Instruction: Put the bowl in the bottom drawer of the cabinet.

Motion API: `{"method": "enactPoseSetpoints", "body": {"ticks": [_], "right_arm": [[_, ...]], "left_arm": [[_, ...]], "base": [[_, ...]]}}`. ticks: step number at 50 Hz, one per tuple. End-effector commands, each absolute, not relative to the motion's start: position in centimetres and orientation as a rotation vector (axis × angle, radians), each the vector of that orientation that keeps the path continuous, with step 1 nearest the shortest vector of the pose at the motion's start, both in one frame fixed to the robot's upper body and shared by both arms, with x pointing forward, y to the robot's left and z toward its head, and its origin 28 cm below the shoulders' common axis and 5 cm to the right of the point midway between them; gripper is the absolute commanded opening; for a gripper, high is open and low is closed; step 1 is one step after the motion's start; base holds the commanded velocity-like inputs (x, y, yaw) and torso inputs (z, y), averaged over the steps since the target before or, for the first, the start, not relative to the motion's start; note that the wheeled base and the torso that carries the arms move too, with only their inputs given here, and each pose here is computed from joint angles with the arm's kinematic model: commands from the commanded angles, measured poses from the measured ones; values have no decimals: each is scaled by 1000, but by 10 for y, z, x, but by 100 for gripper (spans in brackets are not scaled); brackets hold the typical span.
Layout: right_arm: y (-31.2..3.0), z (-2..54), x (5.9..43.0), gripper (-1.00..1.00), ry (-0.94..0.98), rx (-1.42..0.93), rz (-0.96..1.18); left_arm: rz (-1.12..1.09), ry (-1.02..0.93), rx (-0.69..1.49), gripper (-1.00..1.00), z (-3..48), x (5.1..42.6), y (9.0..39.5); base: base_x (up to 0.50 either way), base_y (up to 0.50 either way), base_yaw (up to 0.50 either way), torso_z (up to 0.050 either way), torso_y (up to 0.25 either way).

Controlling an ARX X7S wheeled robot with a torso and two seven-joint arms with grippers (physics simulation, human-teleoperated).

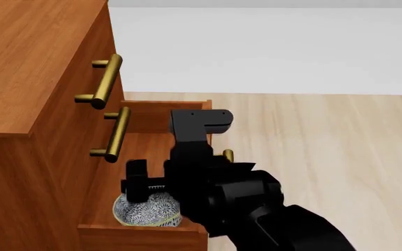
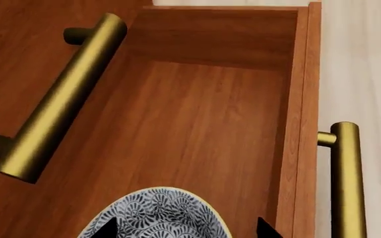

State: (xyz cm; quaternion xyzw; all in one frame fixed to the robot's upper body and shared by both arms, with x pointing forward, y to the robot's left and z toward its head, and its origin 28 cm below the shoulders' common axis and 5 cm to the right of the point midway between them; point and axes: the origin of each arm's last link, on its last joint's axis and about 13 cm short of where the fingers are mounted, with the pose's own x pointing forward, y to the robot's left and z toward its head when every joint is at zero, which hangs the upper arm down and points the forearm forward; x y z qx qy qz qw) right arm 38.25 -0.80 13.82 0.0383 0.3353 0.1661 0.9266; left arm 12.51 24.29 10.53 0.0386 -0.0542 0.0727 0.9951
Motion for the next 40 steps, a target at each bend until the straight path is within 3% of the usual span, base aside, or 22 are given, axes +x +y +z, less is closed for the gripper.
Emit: {"method": "enactPoseSetpoints", "body": {"ticks": [1, 34, 40], "right_arm": [[-8, 150, 388, 100, 630, 41, 330], [-22, 181, 406, 100, 473, 56, 314], [-36, 189, 391, 100, 441, 70, 306]], "left_arm": [[146, -113, 78, 100, 107, 125, 243], [141, -109, 82, 100, 106, 126, 240], [140, -107, 84, 100, 106, 127, 240]], "base": [[0, 0, 0, 0, 0], [0, 0, 0, 0, 0], [0, 0, 0, 0, 0]]}}
